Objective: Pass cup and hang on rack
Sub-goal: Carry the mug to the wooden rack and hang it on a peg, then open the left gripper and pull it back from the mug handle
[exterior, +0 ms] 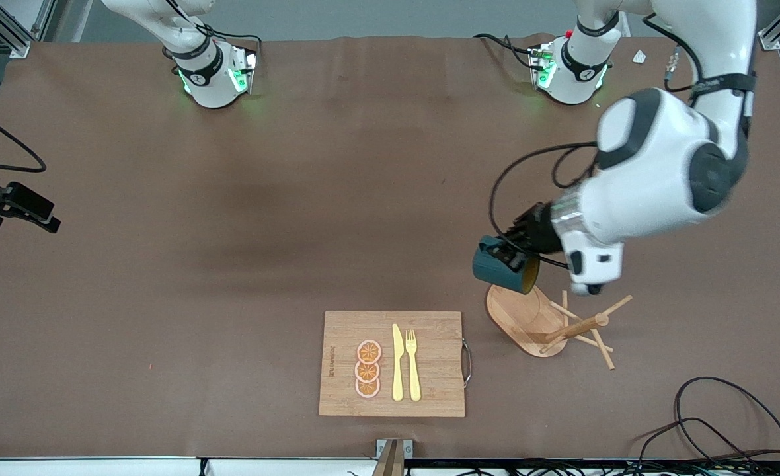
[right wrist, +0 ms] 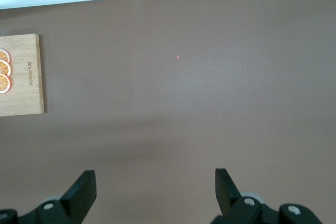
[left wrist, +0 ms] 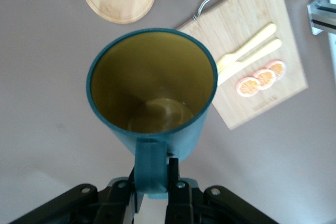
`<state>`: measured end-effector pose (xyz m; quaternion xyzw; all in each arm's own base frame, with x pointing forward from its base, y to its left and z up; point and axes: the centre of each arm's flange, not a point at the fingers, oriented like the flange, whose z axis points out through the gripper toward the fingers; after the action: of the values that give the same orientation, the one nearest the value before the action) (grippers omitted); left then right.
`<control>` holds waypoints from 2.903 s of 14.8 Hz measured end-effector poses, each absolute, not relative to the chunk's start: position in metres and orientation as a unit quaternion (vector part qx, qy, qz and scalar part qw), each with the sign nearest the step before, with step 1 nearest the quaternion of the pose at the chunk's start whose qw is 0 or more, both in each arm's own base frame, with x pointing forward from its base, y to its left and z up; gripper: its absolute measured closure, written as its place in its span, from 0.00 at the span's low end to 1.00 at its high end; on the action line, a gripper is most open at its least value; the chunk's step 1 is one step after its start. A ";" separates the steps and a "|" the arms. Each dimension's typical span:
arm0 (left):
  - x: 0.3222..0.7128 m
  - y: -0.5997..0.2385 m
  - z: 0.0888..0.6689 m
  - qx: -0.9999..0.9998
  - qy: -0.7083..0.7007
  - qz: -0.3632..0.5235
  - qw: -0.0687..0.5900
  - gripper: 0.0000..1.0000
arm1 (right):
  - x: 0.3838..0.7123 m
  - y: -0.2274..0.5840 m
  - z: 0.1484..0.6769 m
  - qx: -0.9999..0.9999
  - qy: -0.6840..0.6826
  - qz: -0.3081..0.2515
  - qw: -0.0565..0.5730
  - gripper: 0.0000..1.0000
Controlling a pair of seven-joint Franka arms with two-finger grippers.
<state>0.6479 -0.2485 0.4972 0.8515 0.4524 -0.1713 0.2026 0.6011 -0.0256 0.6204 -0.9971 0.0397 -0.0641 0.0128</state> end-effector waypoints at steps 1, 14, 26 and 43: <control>0.654 -0.233 0.494 0.840 0.452 -0.196 0.228 0.79 | 0.601 -0.026 0.620 -0.997 0.040 -0.064 0.013 0.00; 0.684 -0.140 0.421 0.784 0.407 -0.325 0.336 0.79 | 0.600 -0.025 0.621 -0.997 0.039 -0.059 0.013 0.00; 0.701 -0.083 0.390 0.744 0.425 -0.333 0.394 0.79 | 0.600 -0.025 0.621 -0.997 0.039 -0.059 0.013 0.00; 0.717 -0.056 0.377 0.734 0.447 -0.299 0.414 0.19 | 0.600 -0.025 0.621 -0.997 0.039 -0.059 0.013 0.00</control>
<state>0.7166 -0.0561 0.3769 0.7344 0.4468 -0.2994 0.4139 0.5997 -0.0252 0.6211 -0.9974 0.0393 -0.0587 0.0130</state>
